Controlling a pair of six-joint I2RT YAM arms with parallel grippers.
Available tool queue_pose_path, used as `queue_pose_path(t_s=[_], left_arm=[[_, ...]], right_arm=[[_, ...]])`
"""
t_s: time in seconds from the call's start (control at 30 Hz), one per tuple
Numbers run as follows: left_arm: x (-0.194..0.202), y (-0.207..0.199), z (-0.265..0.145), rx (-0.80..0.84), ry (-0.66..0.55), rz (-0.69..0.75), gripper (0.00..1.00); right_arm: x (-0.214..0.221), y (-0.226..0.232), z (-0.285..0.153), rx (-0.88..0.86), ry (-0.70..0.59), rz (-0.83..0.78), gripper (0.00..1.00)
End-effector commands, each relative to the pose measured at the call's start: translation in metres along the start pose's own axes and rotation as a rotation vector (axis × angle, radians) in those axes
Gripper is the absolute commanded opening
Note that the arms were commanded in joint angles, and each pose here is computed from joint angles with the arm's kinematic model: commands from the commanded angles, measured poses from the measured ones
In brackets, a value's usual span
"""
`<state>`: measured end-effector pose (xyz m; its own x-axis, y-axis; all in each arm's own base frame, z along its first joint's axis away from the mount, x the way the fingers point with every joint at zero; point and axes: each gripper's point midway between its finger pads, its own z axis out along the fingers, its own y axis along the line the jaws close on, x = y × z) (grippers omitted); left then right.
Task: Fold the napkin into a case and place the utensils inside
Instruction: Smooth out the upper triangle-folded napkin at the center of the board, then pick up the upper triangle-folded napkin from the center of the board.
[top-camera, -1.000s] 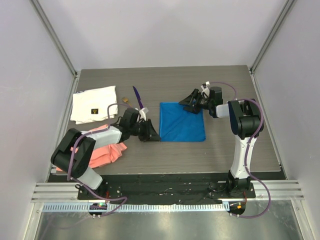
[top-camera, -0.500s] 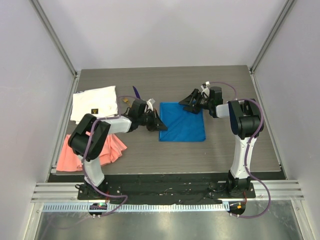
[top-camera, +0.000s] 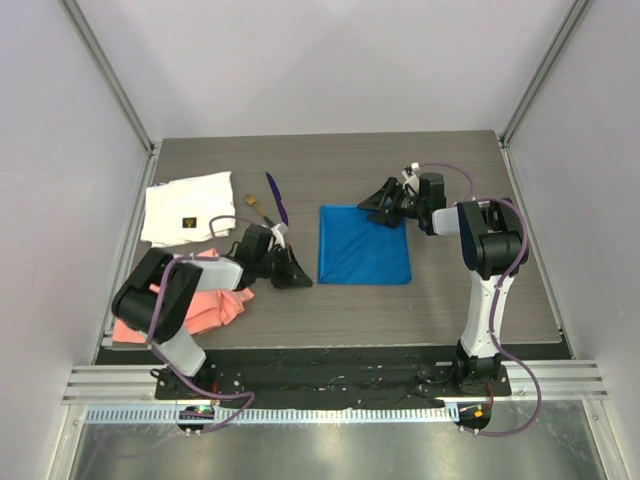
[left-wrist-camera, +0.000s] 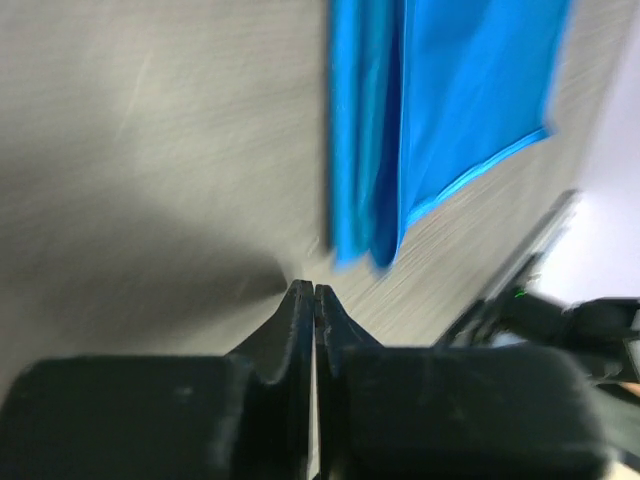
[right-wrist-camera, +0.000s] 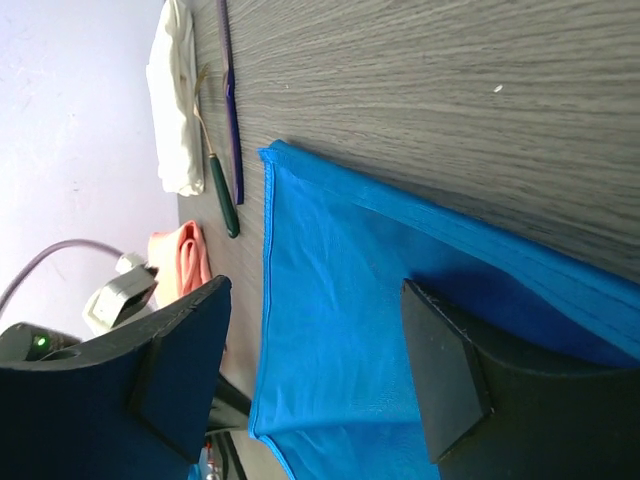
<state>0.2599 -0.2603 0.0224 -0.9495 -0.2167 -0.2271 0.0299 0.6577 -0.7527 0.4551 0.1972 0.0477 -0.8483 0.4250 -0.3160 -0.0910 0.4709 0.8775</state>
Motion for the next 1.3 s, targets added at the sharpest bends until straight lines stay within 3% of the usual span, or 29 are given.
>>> queue_pose_path(t_s=[0.0, 0.1, 0.13, 0.2, 0.33, 0.43, 0.47, 0.5, 0.57, 0.63, 0.77, 0.9, 1.03, 1.13, 1.2, 1.27], left_arm=[[0.011, 0.015, -0.033, -0.149, 0.008, 0.073, 0.15], [0.0, -0.018, -0.046, -0.076, -0.014, 0.085, 0.34], [-0.001, -0.028, -0.047, -0.057, -0.019, 0.068, 0.38], [-0.005, -0.043, -0.048, -0.027, -0.016, 0.062, 0.55], [-0.007, -0.057, -0.042, -0.028, -0.024, 0.107, 0.59], [-0.012, -0.057, -0.04, -0.056, -0.032, 0.13, 0.55], [-0.014, -0.056, -0.039, -0.064, -0.039, 0.116, 0.54], [-0.015, -0.057, -0.039, -0.068, -0.042, 0.106, 0.54], [-0.021, -0.068, -0.041, -0.047, -0.057, 0.1, 0.52], [-0.031, -0.079, -0.049, -0.04, -0.093, 0.104, 0.52], [-0.05, -0.075, -0.072, -0.165, -0.168, 0.086, 0.52], [-0.067, -0.072, -0.101, -0.216, -0.24, 0.048, 0.53], [-0.077, -0.076, -0.132, -0.198, -0.308, 0.024, 0.55], [-0.08, -0.079, -0.153, -0.176, -0.346, 0.026, 0.55], [-0.081, -0.077, -0.162, -0.168, -0.37, 0.02, 0.55], [-0.081, -0.083, -0.172, -0.141, -0.4, 0.026, 0.56]], right_arm=[[-0.003, -0.015, -0.013, 0.144, -0.025, -0.015, 0.77], [-0.012, 0.011, -0.027, 0.175, -0.041, -0.056, 0.85], [-0.017, 0.027, -0.034, 0.18, -0.054, -0.108, 1.0], [-0.016, 0.028, -0.048, 0.272, -0.044, -0.098, 0.99], [-0.018, 0.041, -0.087, 0.452, -0.068, -0.227, 1.0], [-0.011, 0.051, -0.113, 0.582, -0.068, -0.388, 1.0], [-0.008, 0.071, -0.119, 0.574, -0.092, -0.474, 1.0], [-0.009, 0.062, -0.126, 0.641, -0.155, -0.493, 1.0], [0.003, 0.072, -0.124, 0.557, -0.184, -0.508, 1.0], [0.029, 0.084, -0.12, 0.434, -0.097, -0.655, 1.0], [0.061, 0.095, -0.119, 0.474, -0.038, -0.961, 1.0], [0.125, 0.105, -0.111, 0.35, 0.242, -1.274, 0.95], [0.154, 0.083, -0.108, 0.323, 0.508, -1.626, 0.9], [0.164, 0.063, -0.111, 0.276, 0.691, -1.748, 0.82], [0.168, 0.051, -0.106, 0.272, 0.781, -1.753, 0.79], [0.173, 0.041, -0.1, 0.265, 0.877, -1.734, 0.69]])
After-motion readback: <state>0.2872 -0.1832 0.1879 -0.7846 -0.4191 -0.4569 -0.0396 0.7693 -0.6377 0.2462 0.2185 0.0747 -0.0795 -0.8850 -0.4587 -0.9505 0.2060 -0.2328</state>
